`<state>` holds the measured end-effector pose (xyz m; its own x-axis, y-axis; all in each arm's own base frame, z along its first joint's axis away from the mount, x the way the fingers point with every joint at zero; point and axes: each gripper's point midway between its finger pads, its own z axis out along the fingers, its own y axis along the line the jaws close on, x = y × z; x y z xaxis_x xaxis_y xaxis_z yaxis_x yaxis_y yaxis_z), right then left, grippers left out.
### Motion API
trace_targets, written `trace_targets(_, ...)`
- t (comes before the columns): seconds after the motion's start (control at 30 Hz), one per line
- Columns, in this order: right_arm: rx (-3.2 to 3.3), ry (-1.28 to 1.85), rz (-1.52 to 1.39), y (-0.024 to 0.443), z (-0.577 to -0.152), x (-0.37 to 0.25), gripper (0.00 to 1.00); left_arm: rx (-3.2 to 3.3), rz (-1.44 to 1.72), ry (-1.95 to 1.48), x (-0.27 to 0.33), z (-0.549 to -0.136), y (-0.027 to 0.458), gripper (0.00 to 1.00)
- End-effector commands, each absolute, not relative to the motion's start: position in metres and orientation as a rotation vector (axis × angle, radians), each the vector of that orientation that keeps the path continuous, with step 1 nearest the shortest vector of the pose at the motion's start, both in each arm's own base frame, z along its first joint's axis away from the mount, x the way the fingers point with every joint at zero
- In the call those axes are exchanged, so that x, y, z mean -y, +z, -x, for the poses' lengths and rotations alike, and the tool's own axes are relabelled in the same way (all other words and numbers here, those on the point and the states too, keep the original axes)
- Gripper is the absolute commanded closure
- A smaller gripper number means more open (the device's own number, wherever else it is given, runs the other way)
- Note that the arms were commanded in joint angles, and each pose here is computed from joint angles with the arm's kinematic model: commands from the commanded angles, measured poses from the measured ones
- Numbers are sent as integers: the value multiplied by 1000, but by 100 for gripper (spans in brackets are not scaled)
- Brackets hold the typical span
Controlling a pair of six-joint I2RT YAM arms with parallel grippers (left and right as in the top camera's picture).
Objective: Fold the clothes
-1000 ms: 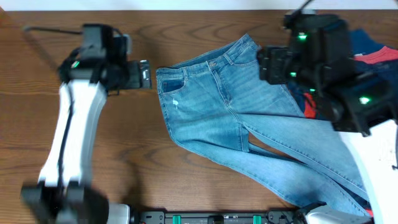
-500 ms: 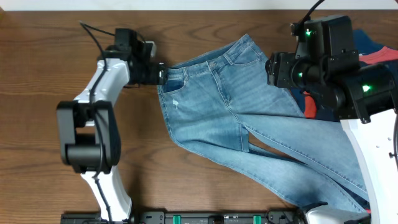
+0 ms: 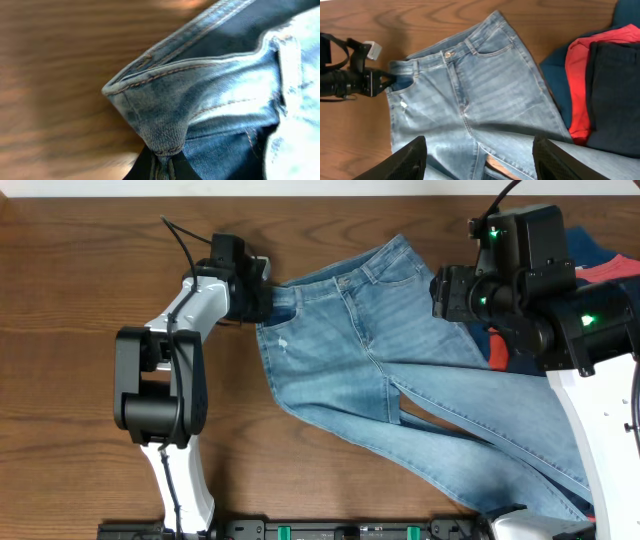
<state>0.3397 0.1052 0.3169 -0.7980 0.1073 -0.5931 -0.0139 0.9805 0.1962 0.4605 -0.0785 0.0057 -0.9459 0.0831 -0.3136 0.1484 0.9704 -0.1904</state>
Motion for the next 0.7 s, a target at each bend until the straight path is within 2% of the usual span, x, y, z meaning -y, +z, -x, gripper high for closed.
trace_targets(0.0,-2485,198,-111,315,-342,-95,34,-2746,230,156,-18,-468,41,94)
trace_targets(0.17,-2488,172,-120,314,-341,-91,35,-2520,669,388,-140,-439,125,94)
trace_targets(0.3,-2487,167,-138,313,-342,-86,36,-2366,997,397,-222,-392,162,93)
trace_targets(0.4,-2489,160,-157,312,-344,-81,33,-2341,1083,217,-240,-377,164,85)
trace_targets(0.47,-2497,151,-170,309,-347,-78,32,-2341,1110,81,-242,-372,161,70)
trace_targets(0.53,-2520,148,-174,302,-349,-77,31,-2351,1135,41,-243,-365,159,63)
trace_targets(0.67,-2628,148,-159,271,-351,-85,32,-2403,1113,50,-241,-356,155,57)
